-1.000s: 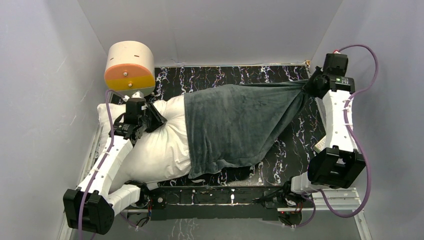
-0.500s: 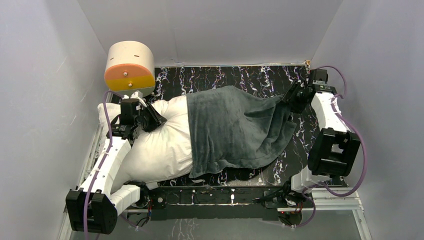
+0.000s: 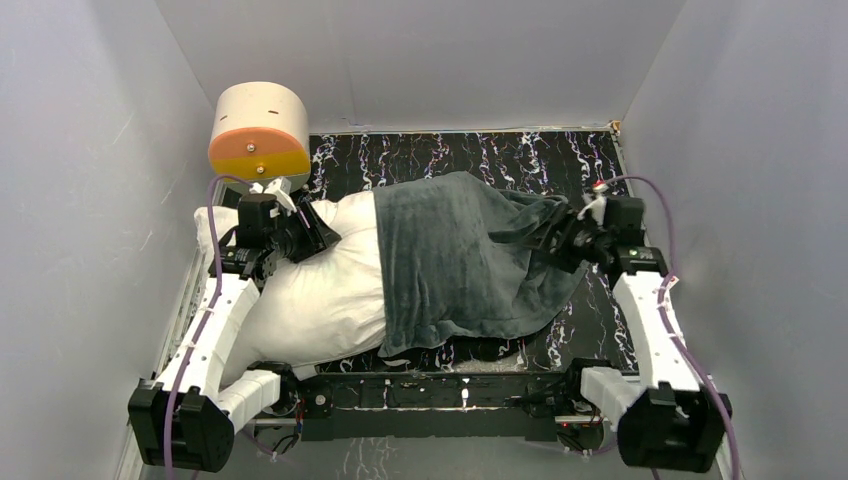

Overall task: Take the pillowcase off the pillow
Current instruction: Remove the pillow from the pillowcase.

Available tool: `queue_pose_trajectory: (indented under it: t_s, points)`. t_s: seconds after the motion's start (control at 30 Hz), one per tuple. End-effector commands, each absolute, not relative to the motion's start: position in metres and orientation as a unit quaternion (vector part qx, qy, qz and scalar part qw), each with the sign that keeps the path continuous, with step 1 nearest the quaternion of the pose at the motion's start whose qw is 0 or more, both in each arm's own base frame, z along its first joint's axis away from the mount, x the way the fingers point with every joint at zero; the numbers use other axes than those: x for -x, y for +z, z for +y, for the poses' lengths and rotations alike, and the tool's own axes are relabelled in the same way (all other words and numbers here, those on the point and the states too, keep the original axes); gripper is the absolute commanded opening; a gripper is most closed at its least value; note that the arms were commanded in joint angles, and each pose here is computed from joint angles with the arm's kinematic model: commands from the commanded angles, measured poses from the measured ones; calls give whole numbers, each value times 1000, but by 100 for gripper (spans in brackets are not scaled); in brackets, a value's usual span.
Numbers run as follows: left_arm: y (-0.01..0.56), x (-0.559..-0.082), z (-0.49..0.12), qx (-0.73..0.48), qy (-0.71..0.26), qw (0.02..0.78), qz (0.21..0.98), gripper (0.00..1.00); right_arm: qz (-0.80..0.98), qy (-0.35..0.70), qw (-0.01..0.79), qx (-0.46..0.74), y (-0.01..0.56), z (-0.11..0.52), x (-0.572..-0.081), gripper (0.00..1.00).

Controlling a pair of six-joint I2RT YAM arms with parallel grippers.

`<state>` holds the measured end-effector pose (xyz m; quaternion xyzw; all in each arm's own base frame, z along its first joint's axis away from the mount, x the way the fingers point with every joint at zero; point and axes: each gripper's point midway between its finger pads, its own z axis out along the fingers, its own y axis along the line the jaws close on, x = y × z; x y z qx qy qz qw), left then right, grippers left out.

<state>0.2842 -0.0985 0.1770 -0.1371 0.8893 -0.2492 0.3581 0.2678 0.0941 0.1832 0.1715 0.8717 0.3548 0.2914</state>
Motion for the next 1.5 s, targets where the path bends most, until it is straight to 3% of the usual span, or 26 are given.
queue_pose_trajectory:
  t_s: [0.0,0.2,0.3,0.53,0.6,0.8,0.9,1.0,1.07,1.23,1.37,1.47]
  points:
    - [163,-259,-99,121,-238,299,916,51,873,410,265,-12,201,178,-209,74]
    - [192,-265,-104,92,-235,327,911,60,894,323,280,133,200,270,-173,73]
    - [206,-257,-97,87,-219,346,908,68,904,229,300,203,183,308,-151,74]
    - [243,-217,-76,94,-177,360,911,80,908,133,347,193,157,335,-142,78]
    - [250,-206,-77,93,-183,352,913,81,911,96,364,166,155,325,-152,69]
    - [250,-171,-109,41,-274,291,916,78,890,42,445,92,187,286,-221,23]
    - [242,-162,-131,2,-334,251,909,73,885,119,438,98,202,288,-253,17]
    - [241,-172,-131,-7,-321,263,910,74,874,214,416,131,209,310,-254,17]
    - [238,-180,-132,-13,-304,266,915,76,876,220,406,136,206,312,-253,21]
    - [200,-191,-160,-56,-213,251,943,77,878,227,391,157,214,308,-241,42]
    - [184,-209,-164,-64,-91,292,950,78,877,219,401,148,221,286,-232,70]
    - [173,-220,-153,-57,-29,307,949,75,877,228,391,160,219,276,-217,76]
